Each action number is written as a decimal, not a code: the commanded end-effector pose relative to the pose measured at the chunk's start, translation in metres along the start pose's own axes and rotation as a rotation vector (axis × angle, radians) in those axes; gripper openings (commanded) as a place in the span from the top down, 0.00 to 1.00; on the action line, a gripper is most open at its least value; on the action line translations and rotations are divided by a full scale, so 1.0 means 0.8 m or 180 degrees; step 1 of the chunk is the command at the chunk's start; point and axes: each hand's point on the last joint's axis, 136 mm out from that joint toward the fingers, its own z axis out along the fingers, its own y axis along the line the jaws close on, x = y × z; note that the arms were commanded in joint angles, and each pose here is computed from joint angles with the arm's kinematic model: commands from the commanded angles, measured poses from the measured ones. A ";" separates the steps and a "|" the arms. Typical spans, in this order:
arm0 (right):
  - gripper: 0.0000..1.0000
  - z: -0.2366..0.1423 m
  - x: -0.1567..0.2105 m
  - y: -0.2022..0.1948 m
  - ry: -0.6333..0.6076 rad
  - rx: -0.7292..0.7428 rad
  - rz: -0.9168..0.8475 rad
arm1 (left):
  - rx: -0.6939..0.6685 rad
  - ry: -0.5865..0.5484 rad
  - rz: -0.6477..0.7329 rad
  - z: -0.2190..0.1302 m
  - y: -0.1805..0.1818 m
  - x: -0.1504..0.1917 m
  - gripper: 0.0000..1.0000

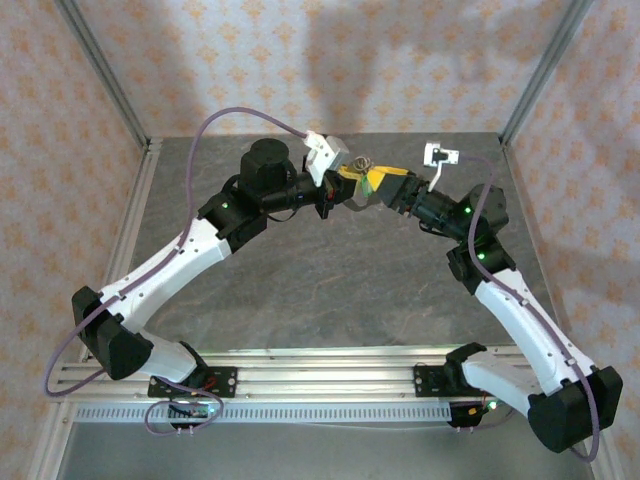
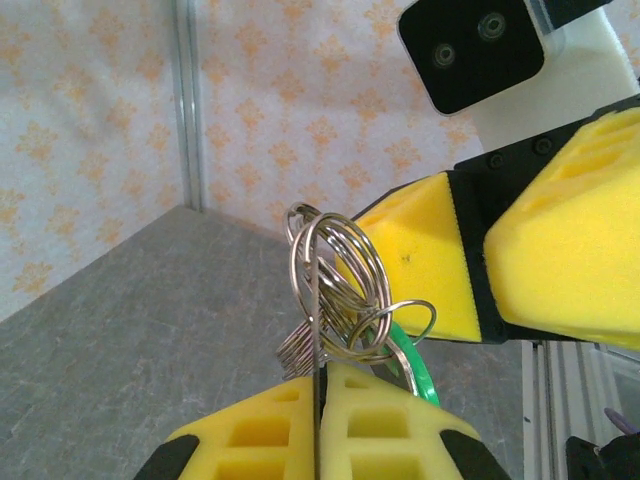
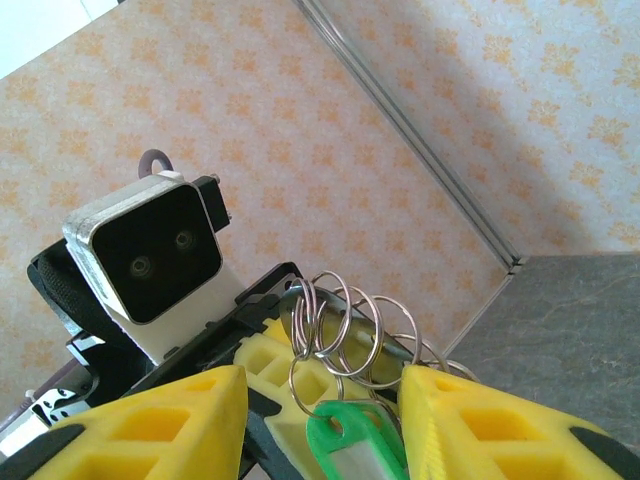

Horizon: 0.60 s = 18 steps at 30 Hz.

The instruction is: Put the keys on the keyring

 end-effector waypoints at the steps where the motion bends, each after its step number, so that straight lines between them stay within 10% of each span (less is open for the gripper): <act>1: 0.56 0.006 0.013 0.019 0.0175 -0.0237 -0.0091 | 0.0125 -0.0251 0.0111 -0.006 -0.019 -0.033 1.00; 13: 0.75 -0.001 0.034 0.013 0.0299 -0.0198 -0.0068 | 0.0039 -0.0241 0.0130 -0.002 -0.012 -0.031 1.00; 18: 0.63 0.000 0.034 0.006 0.0269 -0.0138 -0.0042 | 0.0064 -0.0235 0.0130 -0.001 -0.013 -0.030 1.00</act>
